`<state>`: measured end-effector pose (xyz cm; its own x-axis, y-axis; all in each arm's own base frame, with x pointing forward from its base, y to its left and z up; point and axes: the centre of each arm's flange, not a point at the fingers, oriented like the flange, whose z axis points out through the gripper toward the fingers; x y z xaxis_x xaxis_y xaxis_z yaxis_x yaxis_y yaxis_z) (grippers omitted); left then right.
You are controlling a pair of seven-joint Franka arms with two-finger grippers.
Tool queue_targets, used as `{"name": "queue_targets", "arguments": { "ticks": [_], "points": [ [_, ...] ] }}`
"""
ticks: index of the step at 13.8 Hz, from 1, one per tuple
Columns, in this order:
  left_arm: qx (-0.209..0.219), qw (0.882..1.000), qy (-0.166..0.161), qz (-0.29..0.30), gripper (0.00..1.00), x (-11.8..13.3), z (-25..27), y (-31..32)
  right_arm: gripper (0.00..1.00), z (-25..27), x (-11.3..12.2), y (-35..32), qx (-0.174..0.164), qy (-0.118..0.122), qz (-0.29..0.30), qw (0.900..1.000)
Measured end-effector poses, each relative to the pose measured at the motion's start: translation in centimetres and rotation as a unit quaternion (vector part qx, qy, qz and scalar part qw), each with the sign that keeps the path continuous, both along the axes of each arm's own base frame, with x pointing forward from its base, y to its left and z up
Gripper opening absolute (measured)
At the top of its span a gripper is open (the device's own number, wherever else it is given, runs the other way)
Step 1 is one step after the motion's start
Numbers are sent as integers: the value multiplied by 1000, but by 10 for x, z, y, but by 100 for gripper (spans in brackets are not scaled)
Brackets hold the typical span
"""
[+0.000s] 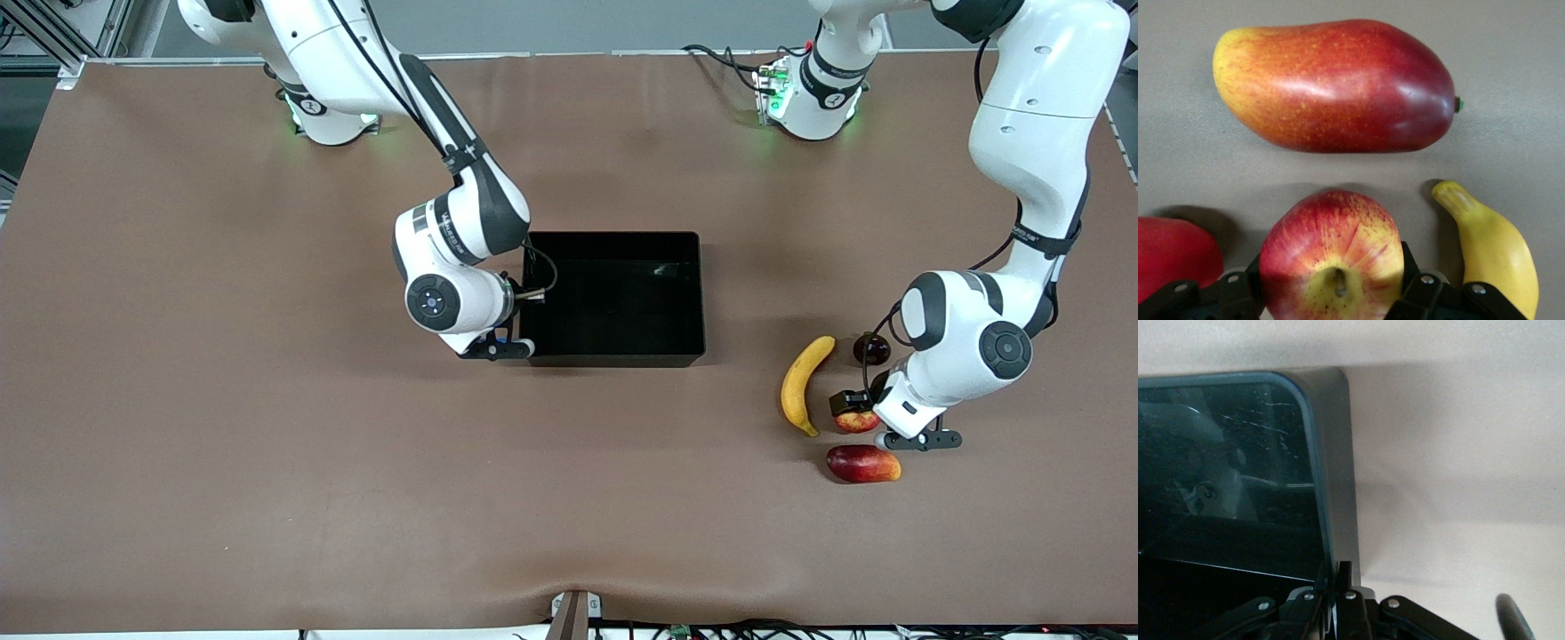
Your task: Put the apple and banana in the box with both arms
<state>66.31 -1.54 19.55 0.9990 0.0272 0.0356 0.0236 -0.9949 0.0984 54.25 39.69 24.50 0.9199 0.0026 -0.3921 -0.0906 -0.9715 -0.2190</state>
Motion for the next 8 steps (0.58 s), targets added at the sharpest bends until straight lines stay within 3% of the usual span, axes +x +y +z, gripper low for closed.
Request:
{"name": "queue_targets", "arguments": {
  "ticks": [4, 6, 8],
  "points": [
    [5, 999, 37, -7, 72, -4, 27, 0, 52, 25, 15, -8, 4, 10, -2, 1000],
    [8, 999, 43, -12, 72, -8, 70, -9, 72, 78, 36, -34, 12, 41, -1, 999],
    [8, 998, 54, -3, 72, -19, 118, -39, 95, 147, 71, -99, 25, 53, -21, 998]
  ]
}}
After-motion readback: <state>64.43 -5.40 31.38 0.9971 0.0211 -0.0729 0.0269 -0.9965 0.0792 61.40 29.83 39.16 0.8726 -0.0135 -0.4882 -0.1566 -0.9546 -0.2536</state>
